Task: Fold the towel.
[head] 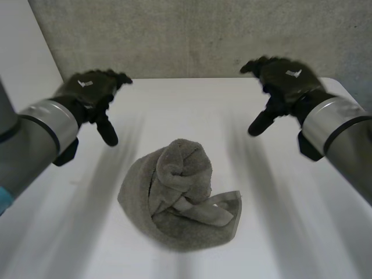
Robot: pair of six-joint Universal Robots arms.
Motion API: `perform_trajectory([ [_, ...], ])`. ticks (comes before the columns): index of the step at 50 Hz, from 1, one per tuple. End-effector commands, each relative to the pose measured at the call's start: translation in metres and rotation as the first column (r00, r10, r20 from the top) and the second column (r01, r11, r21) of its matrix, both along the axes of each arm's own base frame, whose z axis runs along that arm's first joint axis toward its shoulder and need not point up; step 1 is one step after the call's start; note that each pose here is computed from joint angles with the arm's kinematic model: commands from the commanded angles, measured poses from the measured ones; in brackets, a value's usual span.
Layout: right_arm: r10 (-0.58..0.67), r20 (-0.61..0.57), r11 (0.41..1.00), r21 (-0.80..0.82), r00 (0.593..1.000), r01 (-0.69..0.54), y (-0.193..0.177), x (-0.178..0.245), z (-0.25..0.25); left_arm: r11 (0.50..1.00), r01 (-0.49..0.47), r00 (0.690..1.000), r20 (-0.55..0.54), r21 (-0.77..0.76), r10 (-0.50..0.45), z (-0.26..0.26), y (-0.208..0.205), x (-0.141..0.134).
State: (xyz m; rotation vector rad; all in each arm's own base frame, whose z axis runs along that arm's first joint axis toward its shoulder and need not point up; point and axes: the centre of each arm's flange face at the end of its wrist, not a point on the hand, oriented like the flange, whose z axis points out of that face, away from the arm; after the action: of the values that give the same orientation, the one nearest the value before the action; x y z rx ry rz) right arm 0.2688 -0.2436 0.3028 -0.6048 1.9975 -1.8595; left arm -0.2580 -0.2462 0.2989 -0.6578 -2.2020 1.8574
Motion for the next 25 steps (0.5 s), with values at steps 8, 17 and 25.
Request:
perform_trajectory([
  [8, 0.110, 0.117, 0.900, 0.411, 0.987, -0.149, -0.008, 0.040, -0.100, 0.945, 0.030, 0.990, 0.123, 0.326, -0.074, -0.109, -0.017, -0.014],
  [17, 0.136, 0.114, 0.839, 0.514, 0.984, -0.175, -0.010, 0.064, -0.151, 0.858, 0.106, 0.994, -0.042, 0.503, -0.099, -0.128, -0.003, -0.019],
  [25, 0.174, 0.157, 0.892, 0.392, 0.972, -0.223, -0.027, 0.087, -0.142, 0.893, 0.115, 0.993, -0.065, 0.436, -0.097, -0.119, -0.016, -0.024],
])
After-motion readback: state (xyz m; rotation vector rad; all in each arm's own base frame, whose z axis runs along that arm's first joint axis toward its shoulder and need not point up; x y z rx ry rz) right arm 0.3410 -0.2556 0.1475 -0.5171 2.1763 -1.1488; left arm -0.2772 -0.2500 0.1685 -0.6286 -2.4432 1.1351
